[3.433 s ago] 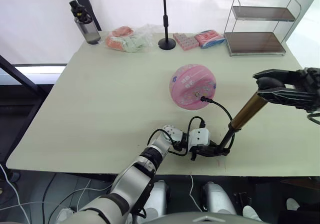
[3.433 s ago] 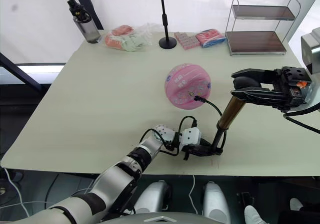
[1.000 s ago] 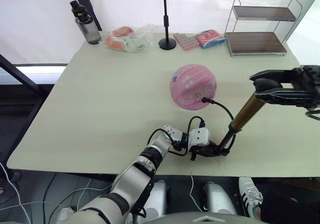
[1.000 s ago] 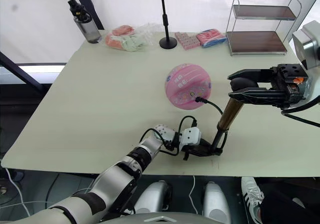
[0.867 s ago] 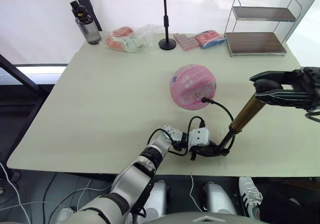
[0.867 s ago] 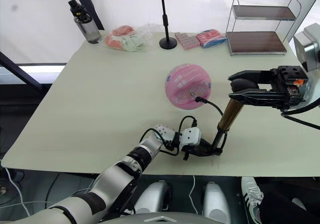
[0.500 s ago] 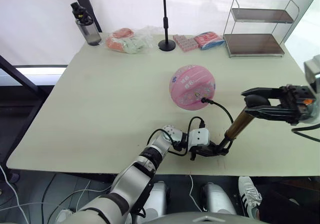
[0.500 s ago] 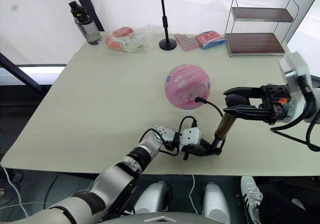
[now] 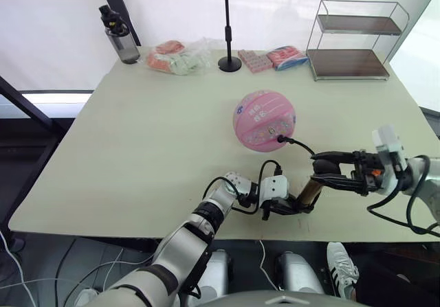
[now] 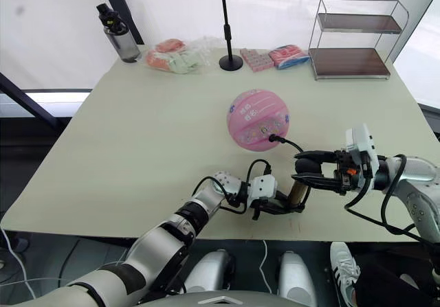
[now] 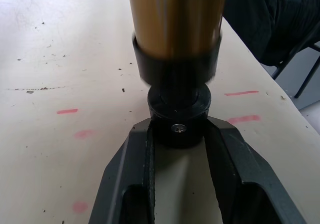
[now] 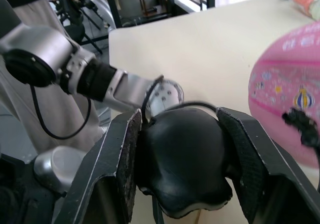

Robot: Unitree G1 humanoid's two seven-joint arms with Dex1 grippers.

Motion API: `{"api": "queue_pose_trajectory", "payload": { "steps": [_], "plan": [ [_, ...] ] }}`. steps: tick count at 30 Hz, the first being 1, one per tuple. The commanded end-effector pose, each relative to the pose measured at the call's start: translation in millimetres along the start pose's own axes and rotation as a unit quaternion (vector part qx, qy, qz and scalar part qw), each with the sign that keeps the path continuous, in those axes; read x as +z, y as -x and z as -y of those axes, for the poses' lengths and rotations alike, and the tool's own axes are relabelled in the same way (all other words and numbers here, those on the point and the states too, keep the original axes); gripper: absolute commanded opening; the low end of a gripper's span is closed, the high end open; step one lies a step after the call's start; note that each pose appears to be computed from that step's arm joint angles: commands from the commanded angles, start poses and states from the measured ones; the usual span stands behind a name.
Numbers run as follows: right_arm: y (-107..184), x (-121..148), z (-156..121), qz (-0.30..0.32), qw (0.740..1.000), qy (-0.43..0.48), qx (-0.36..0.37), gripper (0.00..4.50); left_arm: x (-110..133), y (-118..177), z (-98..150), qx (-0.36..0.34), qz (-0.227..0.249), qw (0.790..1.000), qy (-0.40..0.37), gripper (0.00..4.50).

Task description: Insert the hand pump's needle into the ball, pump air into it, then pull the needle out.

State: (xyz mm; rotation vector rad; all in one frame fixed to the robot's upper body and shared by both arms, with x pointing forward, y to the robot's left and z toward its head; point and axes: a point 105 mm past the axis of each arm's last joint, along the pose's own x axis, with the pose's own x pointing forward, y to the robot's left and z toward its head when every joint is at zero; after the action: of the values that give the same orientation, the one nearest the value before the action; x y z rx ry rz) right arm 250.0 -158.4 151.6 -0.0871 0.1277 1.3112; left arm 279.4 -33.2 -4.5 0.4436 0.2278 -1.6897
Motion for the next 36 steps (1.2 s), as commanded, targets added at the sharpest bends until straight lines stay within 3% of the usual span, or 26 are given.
{"api": "queue_pose_trajectory", "payload": {
  "steps": [1, 6, 23, 36],
  "plan": [
    [3, -30, 8, -0.045, 0.998, -0.009, -0.036, 1.92, -25, -2, 17, -0.024, -0.031, 0.997, 0.06, 1.16],
    [1, -33, 5, -0.044, 0.999, -0.005, -0.031, 1.92, -24, -2, 17, -0.025, -0.031, 0.998, 0.055, 1.16],
    [27, 110, -8, 0.055, 0.996, 0.072, 0.004, 1.92, -27, -2, 20, -0.033, -0.045, 0.998, 0.022, 1.16],
    [45, 168, -21, 0.07, 0.993, 0.096, 0.019, 1.92, -25, -3, 21, -0.034, -0.041, 0.999, 0.013, 1.16]
  ]
}}
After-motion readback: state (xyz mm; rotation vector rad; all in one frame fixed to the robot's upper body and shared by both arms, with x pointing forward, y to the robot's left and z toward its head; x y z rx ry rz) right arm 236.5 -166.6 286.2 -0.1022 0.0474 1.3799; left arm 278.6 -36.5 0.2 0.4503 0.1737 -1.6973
